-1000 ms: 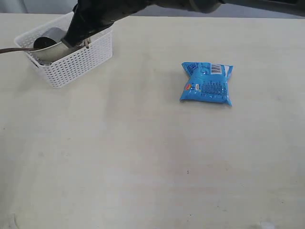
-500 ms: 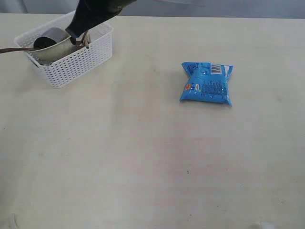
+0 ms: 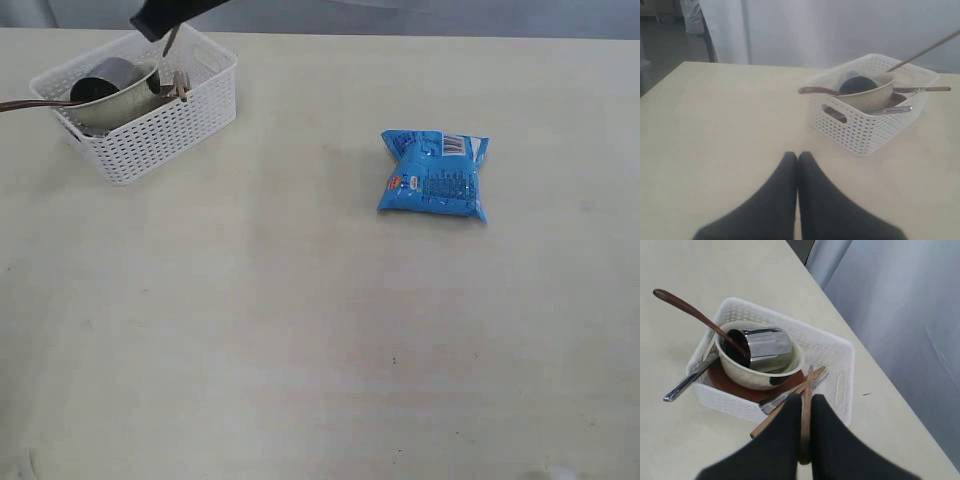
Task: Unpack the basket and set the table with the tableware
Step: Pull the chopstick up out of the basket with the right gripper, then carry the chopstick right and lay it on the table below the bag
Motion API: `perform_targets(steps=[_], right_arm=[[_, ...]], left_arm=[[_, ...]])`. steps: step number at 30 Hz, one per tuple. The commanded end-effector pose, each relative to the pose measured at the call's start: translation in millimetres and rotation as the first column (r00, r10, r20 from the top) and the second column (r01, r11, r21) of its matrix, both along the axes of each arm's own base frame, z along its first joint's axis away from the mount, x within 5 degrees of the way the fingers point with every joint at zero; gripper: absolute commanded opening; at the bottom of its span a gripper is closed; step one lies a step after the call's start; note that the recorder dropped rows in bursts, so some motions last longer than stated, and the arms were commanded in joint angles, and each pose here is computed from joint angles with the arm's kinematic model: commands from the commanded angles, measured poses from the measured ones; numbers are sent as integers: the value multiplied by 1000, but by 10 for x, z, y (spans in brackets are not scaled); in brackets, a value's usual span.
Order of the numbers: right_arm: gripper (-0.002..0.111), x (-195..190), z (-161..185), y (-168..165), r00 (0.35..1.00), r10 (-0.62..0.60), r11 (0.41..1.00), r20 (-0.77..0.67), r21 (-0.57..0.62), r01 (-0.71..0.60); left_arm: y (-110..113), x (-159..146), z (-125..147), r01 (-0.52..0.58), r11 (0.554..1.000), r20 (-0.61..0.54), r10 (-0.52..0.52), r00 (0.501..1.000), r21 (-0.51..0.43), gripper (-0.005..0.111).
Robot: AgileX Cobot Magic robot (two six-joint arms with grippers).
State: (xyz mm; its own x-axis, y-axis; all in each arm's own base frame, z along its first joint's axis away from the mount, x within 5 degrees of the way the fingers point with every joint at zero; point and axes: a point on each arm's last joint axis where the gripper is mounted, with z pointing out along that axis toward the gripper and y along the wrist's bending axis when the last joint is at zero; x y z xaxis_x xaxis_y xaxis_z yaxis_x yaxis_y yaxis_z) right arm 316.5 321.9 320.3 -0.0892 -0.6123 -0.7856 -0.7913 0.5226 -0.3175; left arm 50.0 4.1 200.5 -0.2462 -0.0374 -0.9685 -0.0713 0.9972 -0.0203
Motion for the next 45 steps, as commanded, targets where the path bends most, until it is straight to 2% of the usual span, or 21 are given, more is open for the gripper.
perform_targets(steps=[1, 5, 7, 10, 14, 16, 20, 23, 29, 34, 38, 40, 45], right_arm=[[0, -61, 246, -117, 999, -21, 999, 36, 25, 21], [0, -109, 407, -255, 995, -86, 996, 53, 5, 86], [0, -136, 527, -397, 983, -171, 985, 67, -16, 173], [0, -182, 717, -699, 932, -352, 933, 79, -47, 357], [0, -311, 837, -1109, 888, -457, 888, 50, -16, 459], [0, -427, 791, -1321, 872, -489, 872, 32, 5, 489], [0, -749, 662, -1648, 843, -537, 836, 5, 136, 532], [0, -936, 443, -1767, 832, -555, 820, -31, 149, 552], [0, -1089, 111, -1804, 795, -604, 768, -60, 221, 601], [0, -1241, -179, -1721, 789, -610, 742, -76, 295, 602], [0, -1368, -329, -1724, 750, -659, 707, -61, 293, 644], [0, -1444, -391, -1696, 742, -668, 704, -54, 281, 653], [0, -1637, -503, -1577, 780, -620, 736, -88, 278, 617]], left_arm=[[1, 1, -18, -2, 1000, -1, 2, 1000, 0, 0], [1, 1, -18, -2, 1000, -1, 2, 1000, 0, 0], [1, 1, -18, -2, 1000, -1, 2, 1000, 0, 0], [1, 1, -18, -2, 1000, -1, 2, 1000, 0, 0], [1, 1, -18, -2, 1000, -1, 2, 1000, 0, 0], [1, 1, -18, -2, 1000, -1, 2, 1000, 0, 0], [1, 1, -18, -2, 1000, -1, 2, 1000, 0, 0], [1, 1, -18, -2, 1000, -1, 2, 1000, 0, 0], [1, 1, -18, -2, 1000, -1, 2, 1000, 0, 0], [1, 1, -18, -2, 1000, -1, 2, 1000, 0, 0], [1, 1, -18, -2, 1000, -1, 2, 1000, 0, 0], [1, 1, -18, -2, 1000, -1, 2, 1000, 0, 0], [1, 1, -18, -2, 1000, -1, 2, 1000, 0, 0]])
